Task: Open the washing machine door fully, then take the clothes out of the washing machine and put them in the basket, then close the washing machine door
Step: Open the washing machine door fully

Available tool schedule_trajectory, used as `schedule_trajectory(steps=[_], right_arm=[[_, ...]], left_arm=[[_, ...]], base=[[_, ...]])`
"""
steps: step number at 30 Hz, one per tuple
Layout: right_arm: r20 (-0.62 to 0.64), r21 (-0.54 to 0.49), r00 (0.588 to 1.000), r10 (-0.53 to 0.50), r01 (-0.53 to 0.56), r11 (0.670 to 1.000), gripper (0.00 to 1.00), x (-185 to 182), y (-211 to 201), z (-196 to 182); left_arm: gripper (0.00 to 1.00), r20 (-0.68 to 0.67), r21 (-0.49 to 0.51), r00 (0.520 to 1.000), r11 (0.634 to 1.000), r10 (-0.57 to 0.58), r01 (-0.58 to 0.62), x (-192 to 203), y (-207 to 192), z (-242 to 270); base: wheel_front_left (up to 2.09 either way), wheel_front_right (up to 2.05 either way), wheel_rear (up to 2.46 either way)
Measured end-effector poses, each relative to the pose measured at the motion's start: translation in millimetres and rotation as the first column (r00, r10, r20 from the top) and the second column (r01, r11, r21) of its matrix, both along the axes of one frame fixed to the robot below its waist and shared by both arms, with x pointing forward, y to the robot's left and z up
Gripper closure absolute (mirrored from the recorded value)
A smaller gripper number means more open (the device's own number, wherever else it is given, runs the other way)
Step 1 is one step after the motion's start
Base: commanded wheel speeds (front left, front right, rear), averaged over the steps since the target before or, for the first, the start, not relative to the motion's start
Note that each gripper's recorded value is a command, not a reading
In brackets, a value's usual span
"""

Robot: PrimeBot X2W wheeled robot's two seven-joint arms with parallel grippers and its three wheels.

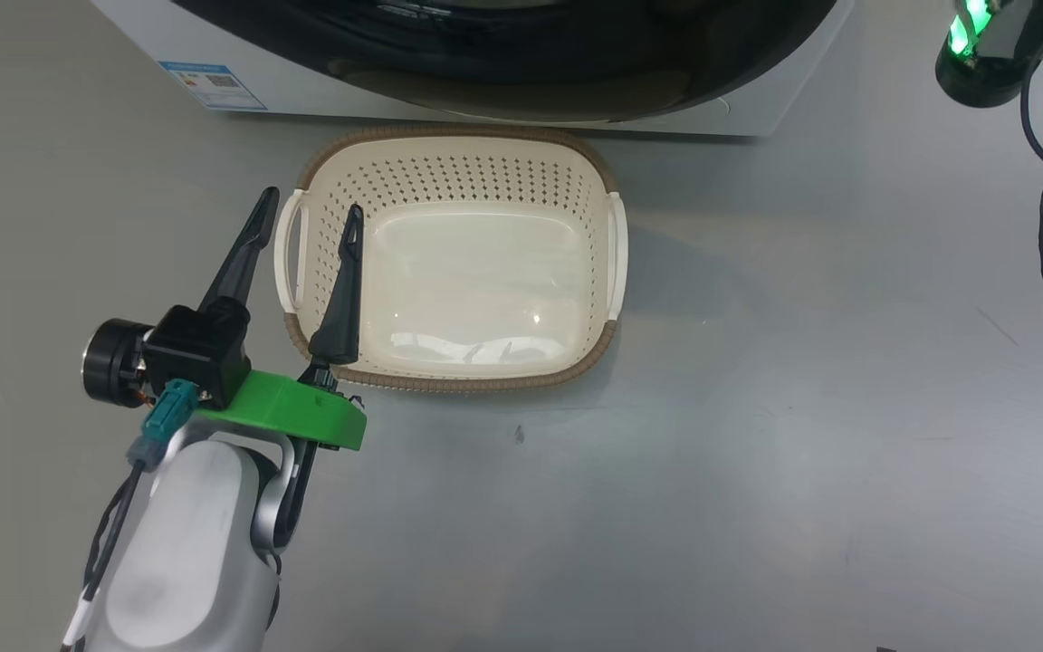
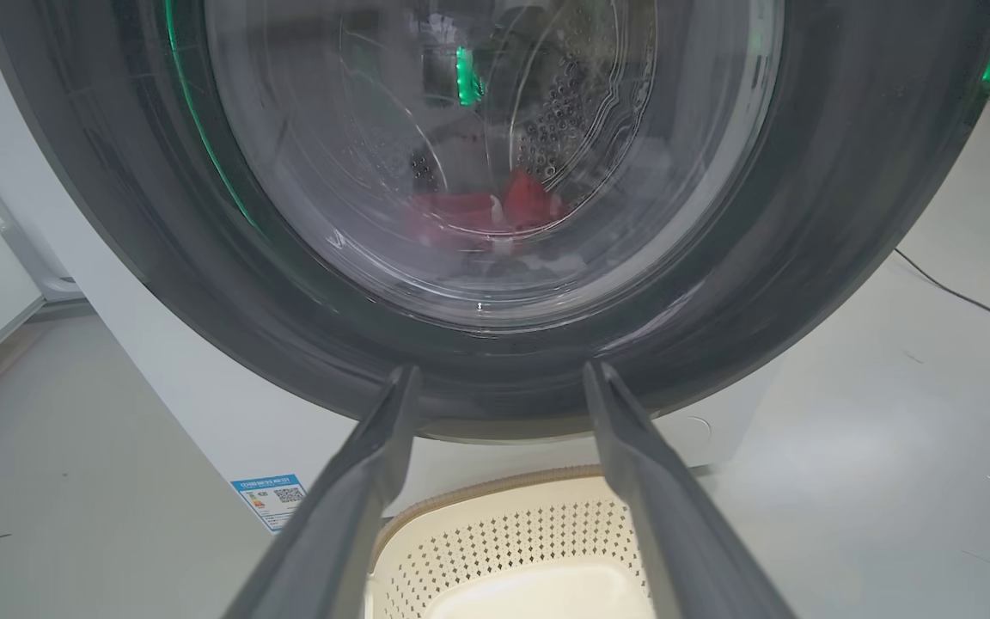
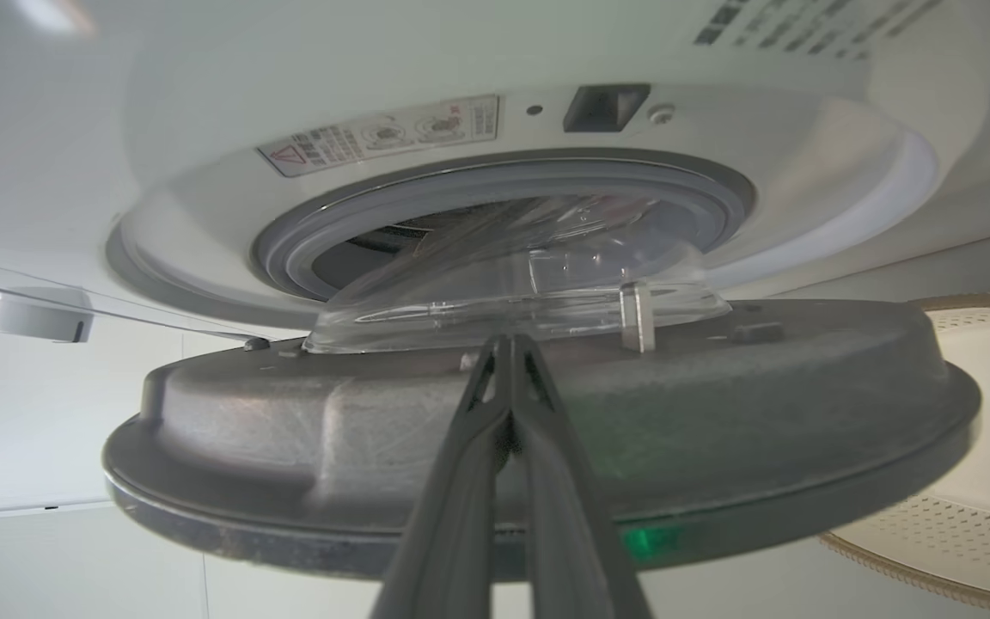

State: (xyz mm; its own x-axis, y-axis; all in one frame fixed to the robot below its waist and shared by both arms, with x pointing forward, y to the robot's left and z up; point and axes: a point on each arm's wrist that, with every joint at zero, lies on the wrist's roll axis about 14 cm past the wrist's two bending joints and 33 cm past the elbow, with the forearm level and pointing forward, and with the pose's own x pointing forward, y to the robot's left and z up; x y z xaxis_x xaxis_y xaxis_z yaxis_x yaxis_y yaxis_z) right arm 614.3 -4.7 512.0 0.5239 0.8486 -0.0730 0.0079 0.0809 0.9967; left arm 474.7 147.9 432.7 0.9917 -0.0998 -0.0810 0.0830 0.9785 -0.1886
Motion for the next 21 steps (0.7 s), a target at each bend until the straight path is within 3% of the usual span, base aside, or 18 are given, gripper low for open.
schedule_trajectory(steps=[21], right_arm=[[-0.014, -0.013, 0.994, 0.104, -0.105, 0.994, 1.00, -47, 7, -1]], left_arm=[[0.00, 0.021, -0.008, 1.000, 1.000, -0.012, 0.012, -10, -6, 15]], base=[[0.00, 0.00, 0.00]])
